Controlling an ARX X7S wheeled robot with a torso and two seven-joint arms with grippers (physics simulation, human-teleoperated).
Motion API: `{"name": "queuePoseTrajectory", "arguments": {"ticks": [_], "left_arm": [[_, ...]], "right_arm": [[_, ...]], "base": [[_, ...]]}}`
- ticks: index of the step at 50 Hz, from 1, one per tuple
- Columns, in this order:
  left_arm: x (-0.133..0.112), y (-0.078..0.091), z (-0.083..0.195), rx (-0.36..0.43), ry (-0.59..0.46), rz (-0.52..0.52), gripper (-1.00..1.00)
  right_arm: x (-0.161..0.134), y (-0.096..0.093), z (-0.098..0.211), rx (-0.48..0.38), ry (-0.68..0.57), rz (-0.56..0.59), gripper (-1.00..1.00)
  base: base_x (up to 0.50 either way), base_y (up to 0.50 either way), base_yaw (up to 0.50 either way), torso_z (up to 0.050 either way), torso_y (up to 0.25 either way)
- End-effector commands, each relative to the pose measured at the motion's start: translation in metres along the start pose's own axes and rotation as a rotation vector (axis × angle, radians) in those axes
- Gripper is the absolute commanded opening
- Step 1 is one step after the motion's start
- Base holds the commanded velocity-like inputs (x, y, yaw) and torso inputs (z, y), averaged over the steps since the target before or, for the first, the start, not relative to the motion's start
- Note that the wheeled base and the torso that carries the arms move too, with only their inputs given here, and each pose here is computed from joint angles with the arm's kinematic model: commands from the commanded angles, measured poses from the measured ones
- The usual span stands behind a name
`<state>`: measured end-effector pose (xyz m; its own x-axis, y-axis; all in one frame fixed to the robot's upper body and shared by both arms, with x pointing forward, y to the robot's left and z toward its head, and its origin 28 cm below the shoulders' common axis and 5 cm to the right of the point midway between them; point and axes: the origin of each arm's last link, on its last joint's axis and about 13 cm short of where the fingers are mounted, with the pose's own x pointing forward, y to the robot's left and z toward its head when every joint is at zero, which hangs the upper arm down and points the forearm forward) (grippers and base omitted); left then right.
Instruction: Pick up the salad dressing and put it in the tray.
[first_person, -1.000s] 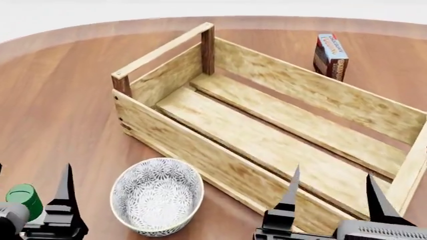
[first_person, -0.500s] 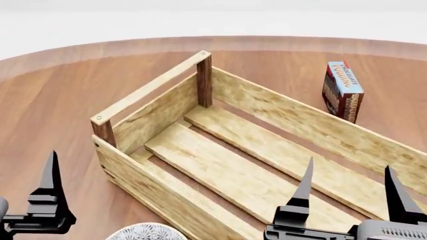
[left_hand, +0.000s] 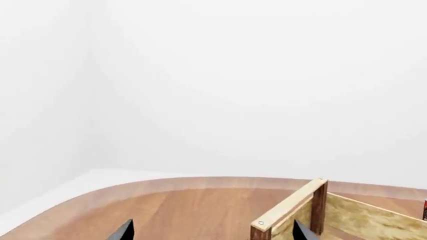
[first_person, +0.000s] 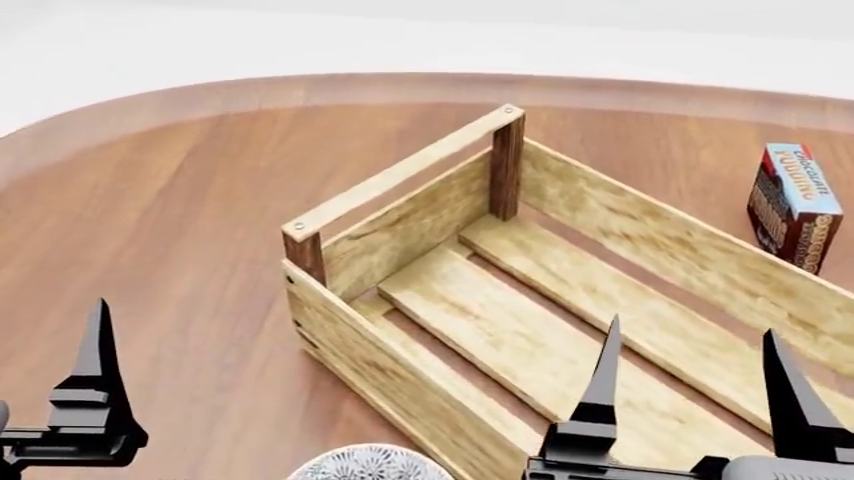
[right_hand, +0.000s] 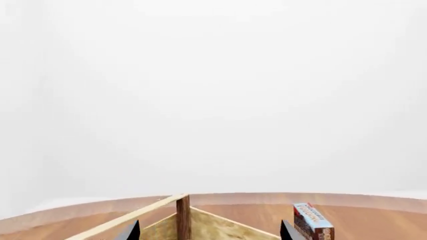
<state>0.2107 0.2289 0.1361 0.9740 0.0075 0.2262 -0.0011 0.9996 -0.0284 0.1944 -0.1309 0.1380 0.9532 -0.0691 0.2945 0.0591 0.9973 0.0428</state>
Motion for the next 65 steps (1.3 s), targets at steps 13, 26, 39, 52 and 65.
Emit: {"name": "queuePoseTrajectory", "arguments": {"ticks": [13, 26, 39, 52, 65], "left_arm": [[0.0012, 0.0012, 0.0005, -0.001, -0.005, 0.01, 1.0], [0.0016, 0.0013, 0.0001, -0.002, -0.005, 0.013, 1.0], [0.0015, 0.0014, 0.0, -0.004, -0.005, 0.014, 1.0], [0.0015, 0.0018, -0.0002, -0.004, -0.007, 0.016, 1.0], [0.0017, 0.0019, -0.0003, -0.004, -0.007, 0.017, 1.0]], "right_arm": [[-0.0038, 0.0011, -0.0007, 0.012, -0.007, 0.052, 1.0], [-0.0038, 0.0012, -0.0013, 0.011, -0.006, 0.053, 1.0], [-0.0045, 0.0015, -0.0017, 0.006, -0.007, 0.06, 1.0], [-0.0047, 0.0016, -0.0019, 0.004, -0.008, 0.064, 1.0], [-0.0054, 0.0044, -0.0078, -0.029, 0.021, 0.14, 1.0]], "base": [[0.0, 0.0, 0.5, 0.0, 0.0], [0.0, 0.0, 0.5, 0.0, 0.0], [0.0, 0.0, 0.5, 0.0, 0.0], [0.0, 0.0, 0.5, 0.0, 0.0], [-0.1, 0.19, 0.19, 0.0, 0.0]]}}
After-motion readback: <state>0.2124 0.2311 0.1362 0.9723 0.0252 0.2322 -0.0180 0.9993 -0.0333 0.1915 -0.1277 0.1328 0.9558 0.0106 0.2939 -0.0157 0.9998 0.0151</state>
